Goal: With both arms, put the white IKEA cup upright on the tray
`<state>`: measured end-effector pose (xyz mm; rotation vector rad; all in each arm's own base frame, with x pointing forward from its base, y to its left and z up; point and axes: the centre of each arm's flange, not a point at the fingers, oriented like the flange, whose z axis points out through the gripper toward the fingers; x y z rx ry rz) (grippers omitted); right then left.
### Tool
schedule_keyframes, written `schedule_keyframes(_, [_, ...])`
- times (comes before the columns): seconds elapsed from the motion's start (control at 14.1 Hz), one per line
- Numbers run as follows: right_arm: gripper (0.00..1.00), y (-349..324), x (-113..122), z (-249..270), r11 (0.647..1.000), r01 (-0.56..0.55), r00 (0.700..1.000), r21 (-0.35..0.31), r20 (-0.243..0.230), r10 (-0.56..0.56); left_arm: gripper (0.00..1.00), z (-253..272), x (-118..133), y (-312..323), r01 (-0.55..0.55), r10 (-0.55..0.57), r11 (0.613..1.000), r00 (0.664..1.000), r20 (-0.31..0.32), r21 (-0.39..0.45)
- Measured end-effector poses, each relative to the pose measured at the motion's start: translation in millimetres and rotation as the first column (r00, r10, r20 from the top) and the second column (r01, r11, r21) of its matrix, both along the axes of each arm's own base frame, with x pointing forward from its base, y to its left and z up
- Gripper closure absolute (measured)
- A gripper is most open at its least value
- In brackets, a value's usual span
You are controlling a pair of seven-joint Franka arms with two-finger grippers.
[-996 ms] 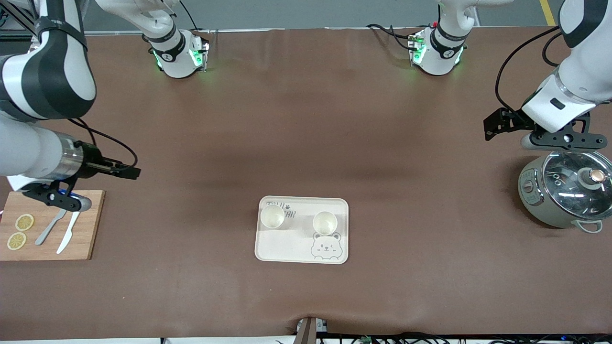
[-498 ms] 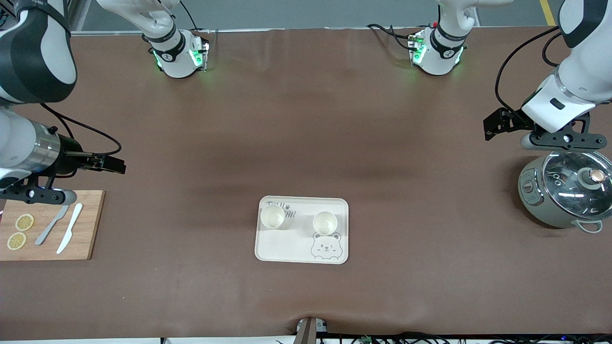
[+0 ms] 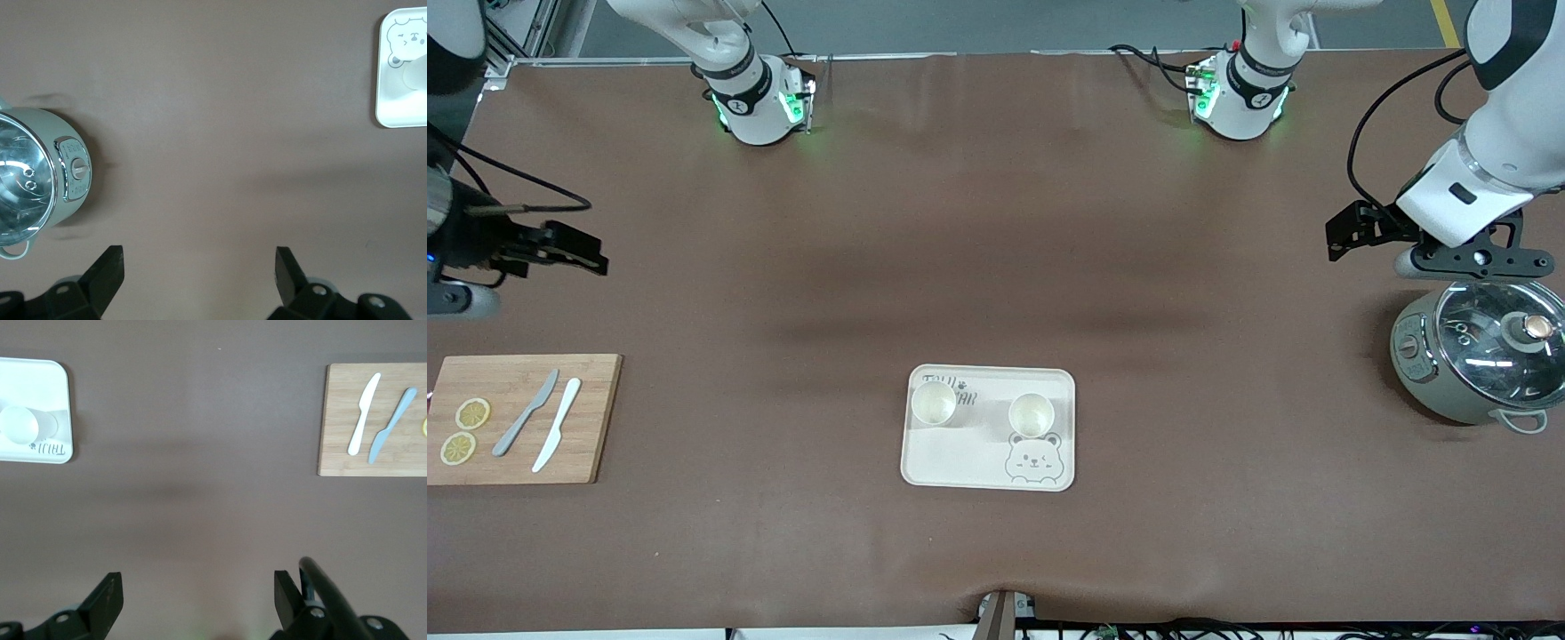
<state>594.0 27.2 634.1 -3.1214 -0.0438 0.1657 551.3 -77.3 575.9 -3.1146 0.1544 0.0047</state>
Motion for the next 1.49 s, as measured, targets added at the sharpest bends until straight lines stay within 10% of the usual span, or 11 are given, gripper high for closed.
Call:
schedule_keyframes(0.93, [0.0,-36,-41,-6,0.995,-0.097,0.995,0.01,0.023,0.096,0.0,-1,0,0,-0.001,0.001,1.0,1.0,-0.003,0.0])
schedule_keyframes(1.49, [0.0,-38,-54,5,0.998,0.063,0.998,-0.002,0.004,-0.063,0.0,-2,0,0,-0.001,0.001,1.0,1.0,-0.005,0.001])
